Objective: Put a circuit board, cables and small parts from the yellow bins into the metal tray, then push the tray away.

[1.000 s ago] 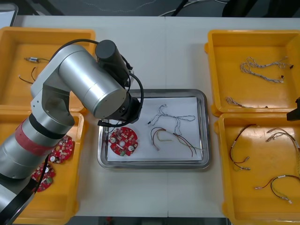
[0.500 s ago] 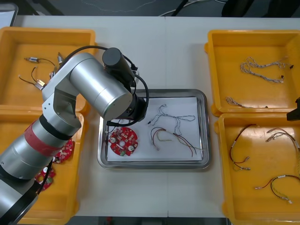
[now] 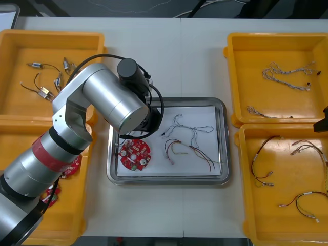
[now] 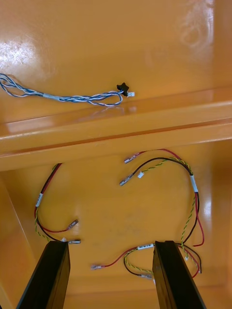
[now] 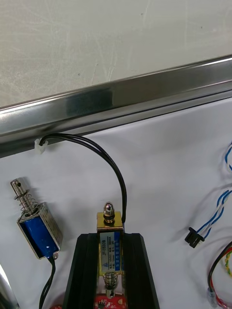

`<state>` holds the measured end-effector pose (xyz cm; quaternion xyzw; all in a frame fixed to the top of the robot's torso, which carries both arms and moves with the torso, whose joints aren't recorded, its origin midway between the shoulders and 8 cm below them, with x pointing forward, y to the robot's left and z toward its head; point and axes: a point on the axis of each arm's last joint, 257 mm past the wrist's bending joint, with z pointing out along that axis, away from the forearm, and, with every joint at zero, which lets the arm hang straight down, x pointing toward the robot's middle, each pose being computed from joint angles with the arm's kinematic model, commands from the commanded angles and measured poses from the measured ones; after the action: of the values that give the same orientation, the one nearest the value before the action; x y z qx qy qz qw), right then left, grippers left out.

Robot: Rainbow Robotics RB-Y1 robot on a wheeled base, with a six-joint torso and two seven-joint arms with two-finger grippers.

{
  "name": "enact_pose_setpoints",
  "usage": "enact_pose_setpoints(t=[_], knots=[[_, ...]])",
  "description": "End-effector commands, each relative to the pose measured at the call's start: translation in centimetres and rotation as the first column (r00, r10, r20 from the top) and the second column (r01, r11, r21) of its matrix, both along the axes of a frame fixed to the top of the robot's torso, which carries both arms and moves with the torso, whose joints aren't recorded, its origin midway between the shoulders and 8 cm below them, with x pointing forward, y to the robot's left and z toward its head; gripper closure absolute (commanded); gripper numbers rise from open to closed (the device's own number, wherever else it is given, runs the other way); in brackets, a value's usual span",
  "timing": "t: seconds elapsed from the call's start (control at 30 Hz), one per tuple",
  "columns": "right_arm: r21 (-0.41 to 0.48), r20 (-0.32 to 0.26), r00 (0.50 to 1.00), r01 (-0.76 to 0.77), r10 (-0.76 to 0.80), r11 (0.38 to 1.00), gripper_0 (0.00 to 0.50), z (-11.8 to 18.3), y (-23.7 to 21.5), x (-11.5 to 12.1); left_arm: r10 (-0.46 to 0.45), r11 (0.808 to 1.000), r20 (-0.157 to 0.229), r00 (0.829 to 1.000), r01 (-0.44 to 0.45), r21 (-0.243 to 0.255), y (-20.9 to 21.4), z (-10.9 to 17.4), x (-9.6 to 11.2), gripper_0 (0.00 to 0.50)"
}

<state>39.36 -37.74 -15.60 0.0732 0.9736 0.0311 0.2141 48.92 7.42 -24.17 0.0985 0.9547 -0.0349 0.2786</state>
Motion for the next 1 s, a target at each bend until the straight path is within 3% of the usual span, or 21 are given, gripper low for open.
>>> enact_pose_setpoints(t=[0.03, 0.63, 0.7, 0.73, 0.8, 0.9, 1.0], knots=[[-0.015, 0.034, 0.998, 0.06, -0.059, 0.998, 0.0, 1.74, -1.55, -0.24, 0.021, 0.999, 0.008, 1.0, -0.021, -0.043, -2.05, 0.41, -0.14, 0.5], [-0.015, 0.034, 0.998, 0.06, -0.059, 0.998, 0.0, 1.74, -1.55, -0.24, 0.037, 0.998, 0.003, 0.999, -0.037, -0.049, -1.86, 0.1, 0.01, 0.493], [-0.015, 0.034, 0.998, 0.06, -0.059, 0.998, 0.0, 1.74, -1.55, -0.24, 0.04, 0.998, 0.002, 0.999, -0.04, -0.048, -1.75, 0.0, 0.0, 0.355], [-0.015, 0.034, 0.998, 0.06, -0.059, 0.998, 0.0, 1.74, -1.55, -0.24, 0.039, 0.998, 0.003, 0.999, -0.039, -0.049, -1.86, 0.08, 0.01, 0.313], [-0.015, 0.034, 0.998, 0.06, -0.059, 0.998, 0.0, 1.74, -1.55, -0.24, 0.043, 0.998, 0.002, 0.999, -0.042, -0.05, -1.8, 0.02, 0.0, 0.138], [-0.015, 0.034, 0.998, 0.06, -0.059, 0.998, 0.0, 1.74, -1.55, -0.24, 0.047, 0.998, 0.003, 0.999, -0.046, -0.049, -1.78, 0.01, 0.02, 0.032], [-0.015, 0.034, 0.998, 0.06, -0.059, 0.998, 0.0, 1.74, -1.55, -0.24, 0.05, 0.997, 0.004, 0.999, -0.05, -0.052, -1.78, 0.11, 0.09, 0.008]])
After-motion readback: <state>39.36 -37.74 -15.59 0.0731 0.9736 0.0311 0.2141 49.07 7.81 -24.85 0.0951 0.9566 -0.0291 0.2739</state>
